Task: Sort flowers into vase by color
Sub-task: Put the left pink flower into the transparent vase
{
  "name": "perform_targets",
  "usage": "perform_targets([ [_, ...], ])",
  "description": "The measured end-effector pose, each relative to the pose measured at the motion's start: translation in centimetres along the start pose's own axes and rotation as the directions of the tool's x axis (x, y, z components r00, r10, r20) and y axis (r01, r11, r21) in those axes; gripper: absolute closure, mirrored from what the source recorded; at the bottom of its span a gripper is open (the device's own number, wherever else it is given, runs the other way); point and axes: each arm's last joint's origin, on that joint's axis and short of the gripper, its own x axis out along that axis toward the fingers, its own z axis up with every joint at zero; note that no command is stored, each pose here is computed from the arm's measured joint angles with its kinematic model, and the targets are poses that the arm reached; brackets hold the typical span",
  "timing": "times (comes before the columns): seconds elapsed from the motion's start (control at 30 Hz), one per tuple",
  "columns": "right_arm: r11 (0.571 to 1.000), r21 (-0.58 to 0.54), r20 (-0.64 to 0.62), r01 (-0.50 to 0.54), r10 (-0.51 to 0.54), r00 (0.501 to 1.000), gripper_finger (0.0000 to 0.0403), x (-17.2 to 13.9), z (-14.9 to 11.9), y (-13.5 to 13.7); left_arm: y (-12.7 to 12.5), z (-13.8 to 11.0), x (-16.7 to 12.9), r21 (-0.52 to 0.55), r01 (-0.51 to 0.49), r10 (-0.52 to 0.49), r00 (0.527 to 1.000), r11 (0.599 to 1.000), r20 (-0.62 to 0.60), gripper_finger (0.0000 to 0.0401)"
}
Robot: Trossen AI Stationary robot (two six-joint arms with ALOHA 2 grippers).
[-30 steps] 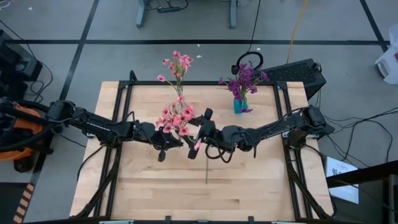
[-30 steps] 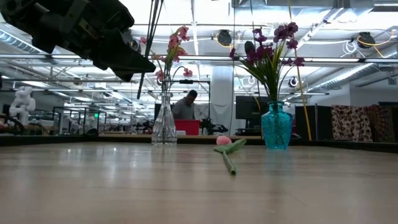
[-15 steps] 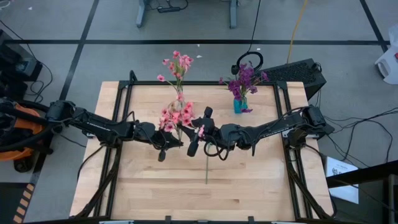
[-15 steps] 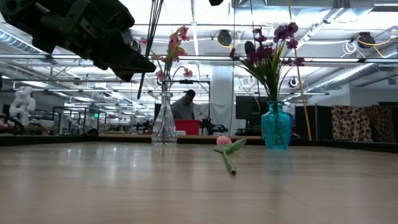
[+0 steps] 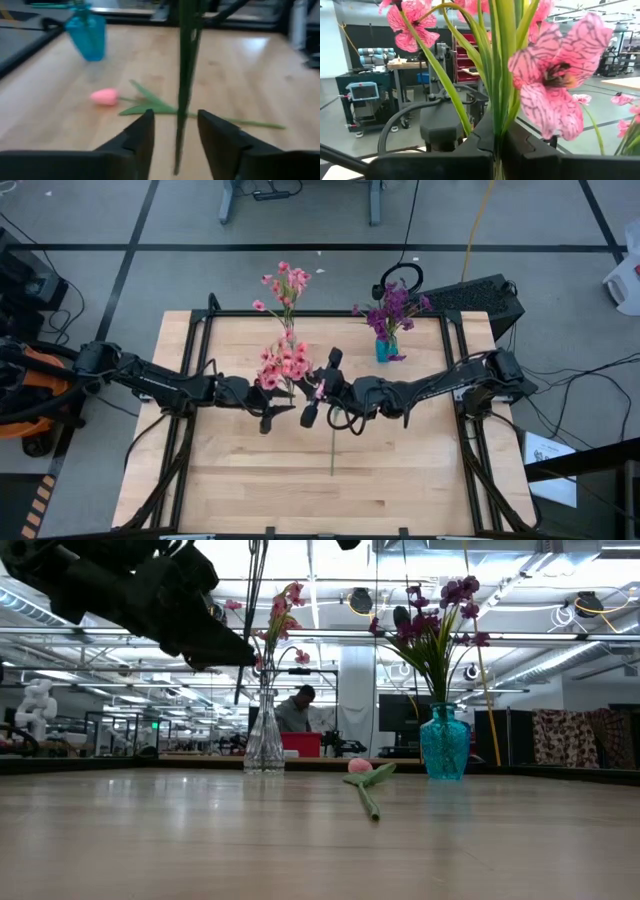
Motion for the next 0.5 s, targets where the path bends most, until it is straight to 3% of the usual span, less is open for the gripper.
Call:
perform_targets([
  [0.13, 0.999, -0.039, 0.016, 0.021, -0.021, 1.0, 0.04, 0.0, 0.7, -0.6, 0.4, -0.4, 0.0, 0.052, -0.104, 0.106, 0.994, 0.993, -0.035, 0.0207],
  [0.23, 0.995, -0.077, 0.037, 0.065, -0.063, 0.997, 0.0401, -0.3, 1.7, -1.1, 0.8, -0.5, -0.1, 0.059, -0.22, 0.222, 0.974, 0.974, -0.037, 0.0199],
  [0.5, 0.986, -0.133, 0.057, 0.104, -0.097, 0.994, 0.0402, -0.3, 3.1, -2.6, 3.8, -0.3, -0.2, 0.005, -0.504, 0.504, 0.863, 0.864, -0.028, 0.0199],
])
